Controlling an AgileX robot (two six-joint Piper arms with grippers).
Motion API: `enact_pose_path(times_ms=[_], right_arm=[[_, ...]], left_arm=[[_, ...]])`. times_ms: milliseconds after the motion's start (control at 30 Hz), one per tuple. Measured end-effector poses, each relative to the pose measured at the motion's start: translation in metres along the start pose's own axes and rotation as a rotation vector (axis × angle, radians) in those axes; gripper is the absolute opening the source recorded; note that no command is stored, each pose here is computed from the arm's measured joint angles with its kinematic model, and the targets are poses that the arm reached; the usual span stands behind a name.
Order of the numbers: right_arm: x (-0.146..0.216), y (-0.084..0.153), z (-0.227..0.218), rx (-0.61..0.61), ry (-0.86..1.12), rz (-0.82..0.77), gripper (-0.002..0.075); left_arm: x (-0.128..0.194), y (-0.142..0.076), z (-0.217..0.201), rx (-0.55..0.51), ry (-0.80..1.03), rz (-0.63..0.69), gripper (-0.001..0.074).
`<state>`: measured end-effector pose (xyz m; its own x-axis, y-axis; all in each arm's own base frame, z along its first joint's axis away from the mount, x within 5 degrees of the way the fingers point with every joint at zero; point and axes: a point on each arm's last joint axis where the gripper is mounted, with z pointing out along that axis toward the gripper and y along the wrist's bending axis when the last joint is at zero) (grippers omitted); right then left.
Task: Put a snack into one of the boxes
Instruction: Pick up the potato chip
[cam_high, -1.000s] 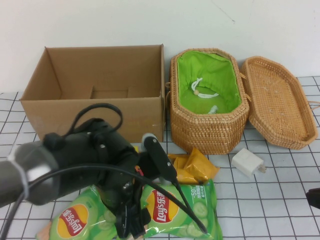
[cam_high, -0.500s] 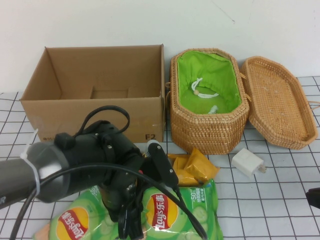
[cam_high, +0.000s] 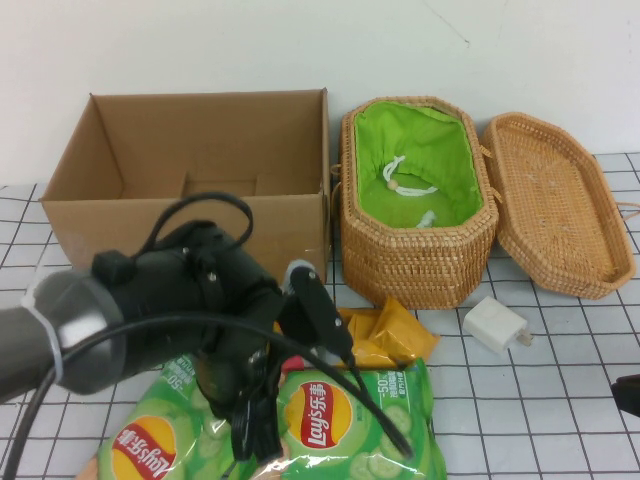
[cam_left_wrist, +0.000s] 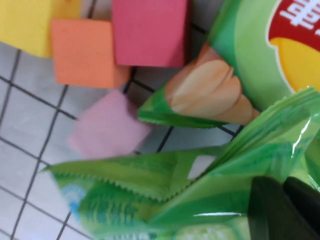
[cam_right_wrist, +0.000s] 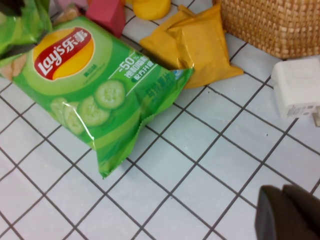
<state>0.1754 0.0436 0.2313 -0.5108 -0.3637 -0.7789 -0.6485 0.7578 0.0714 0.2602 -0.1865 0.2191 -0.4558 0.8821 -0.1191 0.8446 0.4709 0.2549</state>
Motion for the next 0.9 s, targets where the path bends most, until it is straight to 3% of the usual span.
enact_pose_path(times_ms=[367, 567, 700, 733, 833, 900], right_arm=[[0.0, 0.0, 0.0, 0.0, 0.0, 0.0, -0.0001], [0.0, 0.0, 0.0, 0.0, 0.0, 0.0, -0.0001], [0.0, 0.0, 0.0, 0.0, -0.001, 0.001, -0.0001], [0.0, 0.0, 0.0, 0.0, -0.002, 0.002, -0.0001], [0.0, 0.0, 0.0, 0.0, -0.002, 0.003, -0.0001], [0.0, 0.0, 0.0, 0.0, -0.002, 0.003, -0.0001]], left_arm=[[-0.024, 0.017, -0.044, 0.004, -0.075, -0.056, 0.0], [-0.026, 0.012, -0.048, 0.071, -0.076, -0.012, 0.0016], [-0.032, 0.006, -0.037, 0.137, -0.084, 0.089, 0.0188], [-0.033, 0.005, -0.033, 0.144, -0.08, 0.114, 0.0279], [-0.035, 0.005, -0.019, 0.136, -0.044, 0.161, 0.0458], [-0.036, 0.006, -0.01, 0.117, -0.007, 0.183, 0.0511]])
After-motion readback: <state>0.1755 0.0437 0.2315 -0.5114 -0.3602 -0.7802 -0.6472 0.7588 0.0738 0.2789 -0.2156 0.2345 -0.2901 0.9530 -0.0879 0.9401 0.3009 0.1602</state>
